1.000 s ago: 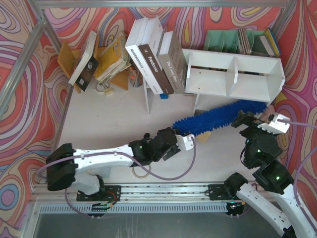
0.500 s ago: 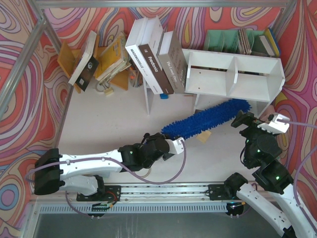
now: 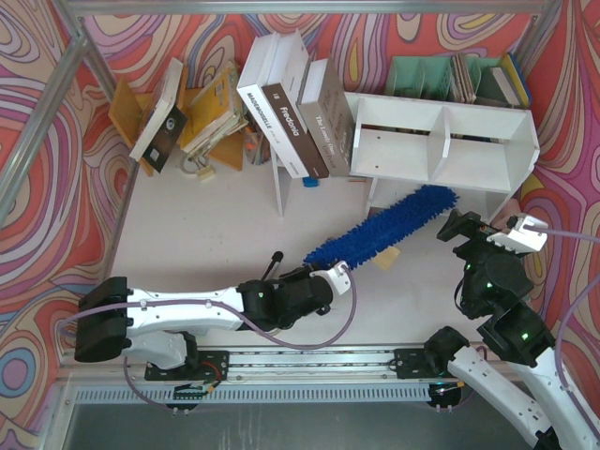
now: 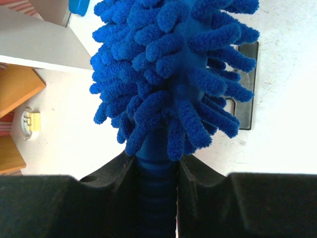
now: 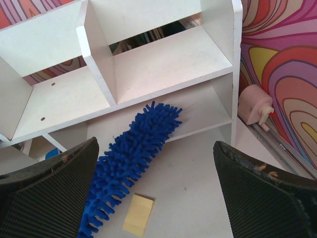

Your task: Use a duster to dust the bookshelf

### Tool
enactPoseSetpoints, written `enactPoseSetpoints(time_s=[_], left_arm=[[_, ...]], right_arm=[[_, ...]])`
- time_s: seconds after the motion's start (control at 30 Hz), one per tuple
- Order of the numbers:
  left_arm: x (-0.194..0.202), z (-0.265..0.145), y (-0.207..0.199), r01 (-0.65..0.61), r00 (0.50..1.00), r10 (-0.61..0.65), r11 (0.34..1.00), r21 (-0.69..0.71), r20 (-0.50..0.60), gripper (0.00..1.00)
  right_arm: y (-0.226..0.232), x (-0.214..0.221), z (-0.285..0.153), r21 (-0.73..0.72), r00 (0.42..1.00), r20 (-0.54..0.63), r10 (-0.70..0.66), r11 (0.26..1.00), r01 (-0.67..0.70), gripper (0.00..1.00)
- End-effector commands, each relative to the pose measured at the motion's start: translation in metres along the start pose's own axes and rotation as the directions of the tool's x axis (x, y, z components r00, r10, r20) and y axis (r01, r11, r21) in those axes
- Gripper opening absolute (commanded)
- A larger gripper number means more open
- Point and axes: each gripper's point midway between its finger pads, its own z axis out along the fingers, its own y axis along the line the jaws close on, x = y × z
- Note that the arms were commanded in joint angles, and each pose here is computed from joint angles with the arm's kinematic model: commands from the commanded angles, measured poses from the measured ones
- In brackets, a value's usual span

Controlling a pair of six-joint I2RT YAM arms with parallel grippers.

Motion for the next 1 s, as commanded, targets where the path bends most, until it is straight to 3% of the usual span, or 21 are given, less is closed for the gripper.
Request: enactPoseSetpoints(time_s=[0.0,0.3,0.67,0.97], left_arm=[[0.004,-0.007,0.005,0.133,0.991,-0.134,0.99,-0.048,-0.008,0.0],[-0.015,-0.022,0.005,0.322,0.947,-0.322,0.944,-0.067,0.017,0.0],[-0.027,-0.018,0.007,0.463,0.864,-0.501,0.83,-0.309,-0.05,0.0],[-0.008,-0.02,0.013,0.499,0.806,-0.59,0.727,-0.471,-0.057,0.0]], right_arm=[[-0.001,-0.004,0.0,-0.001,1.0,0.021,0.011,1.0,-0.011,0.86],[-0.001,-0.004,-0.001,-0.003,1.0,0.022,0.015,1.0,-0.015,0.86],[-0.001,-0.004,-0.002,-0.009,1.0,0.017,0.025,1.0,-0.025,0.86],[0.002,-0.001,0.0,-0.012,1.0,0.006,0.015,1.0,-0.014,0.86]])
